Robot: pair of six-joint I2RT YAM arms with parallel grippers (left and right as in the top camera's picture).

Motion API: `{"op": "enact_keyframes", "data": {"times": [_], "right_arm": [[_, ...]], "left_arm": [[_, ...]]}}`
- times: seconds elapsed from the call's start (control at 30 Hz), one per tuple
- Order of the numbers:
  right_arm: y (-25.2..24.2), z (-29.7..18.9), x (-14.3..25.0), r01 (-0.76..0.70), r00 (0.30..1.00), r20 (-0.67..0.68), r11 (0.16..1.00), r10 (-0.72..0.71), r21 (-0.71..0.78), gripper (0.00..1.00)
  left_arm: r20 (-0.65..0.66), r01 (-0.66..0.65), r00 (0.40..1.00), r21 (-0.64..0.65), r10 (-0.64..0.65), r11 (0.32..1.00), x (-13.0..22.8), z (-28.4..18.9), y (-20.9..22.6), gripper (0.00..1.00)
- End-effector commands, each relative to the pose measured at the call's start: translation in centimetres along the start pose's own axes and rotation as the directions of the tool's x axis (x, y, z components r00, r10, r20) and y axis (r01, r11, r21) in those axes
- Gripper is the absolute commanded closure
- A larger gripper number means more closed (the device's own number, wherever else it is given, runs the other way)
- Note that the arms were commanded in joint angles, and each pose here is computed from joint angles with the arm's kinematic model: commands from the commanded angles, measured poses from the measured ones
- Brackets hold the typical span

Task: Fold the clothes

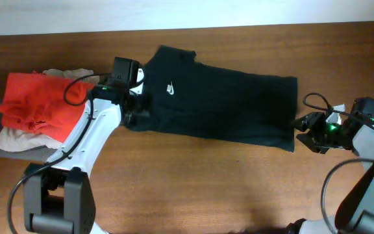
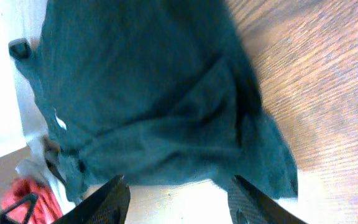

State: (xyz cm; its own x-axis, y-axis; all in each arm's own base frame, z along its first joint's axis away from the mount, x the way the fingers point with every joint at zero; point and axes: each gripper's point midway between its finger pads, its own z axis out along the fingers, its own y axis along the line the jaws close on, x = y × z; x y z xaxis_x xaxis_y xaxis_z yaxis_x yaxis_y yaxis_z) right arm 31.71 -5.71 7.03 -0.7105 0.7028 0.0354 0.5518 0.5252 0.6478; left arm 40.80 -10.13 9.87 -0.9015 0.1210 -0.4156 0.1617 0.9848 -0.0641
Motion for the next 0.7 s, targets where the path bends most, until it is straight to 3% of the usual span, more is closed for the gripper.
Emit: {"op": "enact_keyframes", "data": {"times": [0.0, 0.1, 0.27, 0.47, 0.67], "right_arm": [[1.4, -0.7, 1.0, 0.165, 0.986, -0.004, 0.985, -0.165, 0.046, 0.44], [2.4, 0.4, 3.1, 0.281, 0.958, -0.073, 0.958, -0.276, 0.055, 0.43], [5.0, 2.6, 5.5, 0.469, 0.876, -0.134, 0.883, -0.463, 0.012, 0.39], [6.4, 3.4, 5.9, 0.525, 0.844, -0.125, 0.851, -0.521, -0.009, 0.38], [6.3, 3.4, 5.9, 0.525, 0.844, -0.124, 0.851, -0.522, -0.004, 0.38]], "left_arm": [[-0.064, -0.025, 0.997, 0.117, 0.033, 0.993, 1.5, 0.5, -2.6, 0.41], [-0.089, -0.12, 0.987, 0.124, 0.131, 0.985, 2.4, 1.5, -3.0, 0.41], [-0.09, -0.39, 0.909, 0.154, 0.406, 0.908, 3.2, 5.0, -3.7, 0.41], [-0.087, -0.497, 0.858, 0.106, 0.506, 0.861, 2.9, 7.6, -2.7, 0.42], [-0.059, -0.516, 0.853, 0.044, 0.518, 0.855, 1.6, 8.0, -2.1, 0.43]]}}
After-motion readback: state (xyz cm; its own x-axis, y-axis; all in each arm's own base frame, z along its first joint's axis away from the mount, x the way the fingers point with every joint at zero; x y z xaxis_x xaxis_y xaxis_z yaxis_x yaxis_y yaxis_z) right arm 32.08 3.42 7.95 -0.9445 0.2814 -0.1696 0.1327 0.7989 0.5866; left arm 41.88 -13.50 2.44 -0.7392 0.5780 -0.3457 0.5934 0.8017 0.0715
